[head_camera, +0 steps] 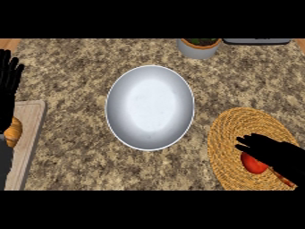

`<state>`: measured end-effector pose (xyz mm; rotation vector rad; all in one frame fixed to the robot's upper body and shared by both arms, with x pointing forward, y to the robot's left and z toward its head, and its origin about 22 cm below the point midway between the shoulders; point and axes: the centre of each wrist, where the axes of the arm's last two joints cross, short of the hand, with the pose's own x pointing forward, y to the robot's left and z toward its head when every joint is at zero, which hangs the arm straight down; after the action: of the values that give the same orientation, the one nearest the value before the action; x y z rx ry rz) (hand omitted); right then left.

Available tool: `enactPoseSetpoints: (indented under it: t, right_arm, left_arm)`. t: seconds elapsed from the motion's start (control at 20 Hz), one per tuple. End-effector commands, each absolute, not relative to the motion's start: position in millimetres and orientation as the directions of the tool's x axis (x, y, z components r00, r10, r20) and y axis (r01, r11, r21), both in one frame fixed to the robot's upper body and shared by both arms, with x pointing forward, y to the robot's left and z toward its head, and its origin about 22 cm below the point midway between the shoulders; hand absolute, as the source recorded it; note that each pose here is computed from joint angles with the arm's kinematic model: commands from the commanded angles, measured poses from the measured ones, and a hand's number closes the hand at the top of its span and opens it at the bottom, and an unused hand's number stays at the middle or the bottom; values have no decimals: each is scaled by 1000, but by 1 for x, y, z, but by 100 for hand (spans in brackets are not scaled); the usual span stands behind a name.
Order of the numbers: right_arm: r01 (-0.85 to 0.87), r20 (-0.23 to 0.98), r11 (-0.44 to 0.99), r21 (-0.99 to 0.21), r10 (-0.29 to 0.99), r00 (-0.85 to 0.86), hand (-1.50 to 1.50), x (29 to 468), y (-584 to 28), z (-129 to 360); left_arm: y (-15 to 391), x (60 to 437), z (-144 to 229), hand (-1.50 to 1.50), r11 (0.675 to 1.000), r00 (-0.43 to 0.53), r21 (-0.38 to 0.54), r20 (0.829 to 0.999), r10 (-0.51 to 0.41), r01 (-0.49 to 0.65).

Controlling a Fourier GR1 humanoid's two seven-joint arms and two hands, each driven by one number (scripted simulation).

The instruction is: Pick the tomato from the placemat and place it in the bowl

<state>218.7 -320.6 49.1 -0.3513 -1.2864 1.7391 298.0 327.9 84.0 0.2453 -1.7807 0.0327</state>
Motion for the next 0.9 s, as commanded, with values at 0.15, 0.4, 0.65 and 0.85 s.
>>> enactPoseSetpoints:
  t: [0.15, 0.4, 0.65, 0.85]
  right_arm:
    - [-517, 285, -32, -855, 805, -520, -150, 238, -322, 13]
    - [-531, 250, -52, -846, 840, -481, -150, 233, -306, 13]
    - [-515, 223, -79, -854, 837, -499, -150, 254, -311, -10]
    - [-434, 271, 9, -901, 792, -547, 150, 252, -304, -11]
  left_arm:
    - [329, 312, 86, 0, 979, -222, 109, 964, -146, -170]
    - [329, 303, 88, 0, 977, -197, 115, 969, -151, -182]
    - [341, 302, 73, 0, 979, -203, 114, 968, -147, -169]
    - [348, 292, 96, 0, 978, -213, 112, 966, -149, -177]
